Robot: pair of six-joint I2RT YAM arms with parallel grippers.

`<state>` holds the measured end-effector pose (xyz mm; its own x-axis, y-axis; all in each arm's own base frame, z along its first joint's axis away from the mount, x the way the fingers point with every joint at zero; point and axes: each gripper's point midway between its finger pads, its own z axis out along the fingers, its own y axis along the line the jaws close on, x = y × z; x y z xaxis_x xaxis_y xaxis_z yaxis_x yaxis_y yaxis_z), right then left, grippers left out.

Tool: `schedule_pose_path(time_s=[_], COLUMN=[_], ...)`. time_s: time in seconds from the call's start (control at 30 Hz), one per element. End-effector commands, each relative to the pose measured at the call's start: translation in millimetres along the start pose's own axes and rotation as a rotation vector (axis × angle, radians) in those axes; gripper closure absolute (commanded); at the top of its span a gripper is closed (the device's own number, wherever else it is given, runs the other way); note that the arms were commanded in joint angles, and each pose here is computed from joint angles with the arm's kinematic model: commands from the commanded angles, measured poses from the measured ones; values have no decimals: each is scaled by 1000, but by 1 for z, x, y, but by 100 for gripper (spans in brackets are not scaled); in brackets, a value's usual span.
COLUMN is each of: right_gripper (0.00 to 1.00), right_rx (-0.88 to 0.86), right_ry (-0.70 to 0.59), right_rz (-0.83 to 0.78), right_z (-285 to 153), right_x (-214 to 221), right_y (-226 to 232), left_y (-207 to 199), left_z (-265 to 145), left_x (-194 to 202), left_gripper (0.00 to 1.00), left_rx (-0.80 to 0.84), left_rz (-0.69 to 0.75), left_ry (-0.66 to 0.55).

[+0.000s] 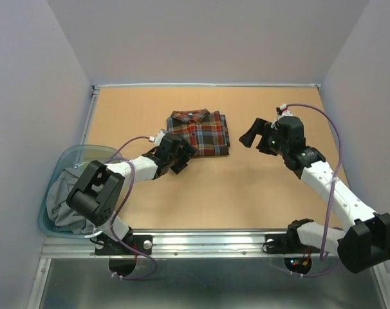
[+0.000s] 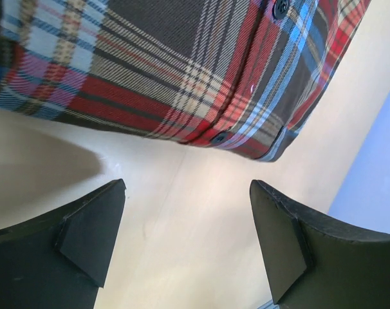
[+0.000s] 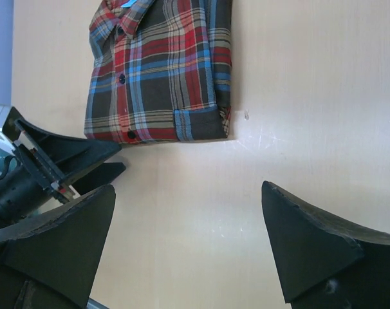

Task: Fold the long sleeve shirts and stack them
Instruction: Neatly place the folded shirt to the corner

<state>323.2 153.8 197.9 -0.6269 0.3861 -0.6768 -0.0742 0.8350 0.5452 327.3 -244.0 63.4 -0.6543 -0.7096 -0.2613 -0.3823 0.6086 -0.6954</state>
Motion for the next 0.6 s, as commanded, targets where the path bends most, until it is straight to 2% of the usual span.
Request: schedule_pose_path(time_s=[0.0, 0.17, 0.43, 0.57], right_gripper=[0, 0, 0, 0], right_rx=[-9, -22, -25, -26], right_ry=[-14, -6, 3, 0], right_rz=[-19, -35, -57, -62], right_z=[-9, -14, -14, -15], right_x=[2, 6, 8, 8], right_y=[-2, -2, -3, -3], left_y=[-23, -10, -23, -19], left_z=[13, 22, 44, 53], left_x=[-17, -22, -35, -42], left_gripper=[12, 19, 28, 43], left_rx=[28, 1, 15, -18], left_rz=[-139, -261, -292, -283], left_ry=[-112, -167, -231, -260])
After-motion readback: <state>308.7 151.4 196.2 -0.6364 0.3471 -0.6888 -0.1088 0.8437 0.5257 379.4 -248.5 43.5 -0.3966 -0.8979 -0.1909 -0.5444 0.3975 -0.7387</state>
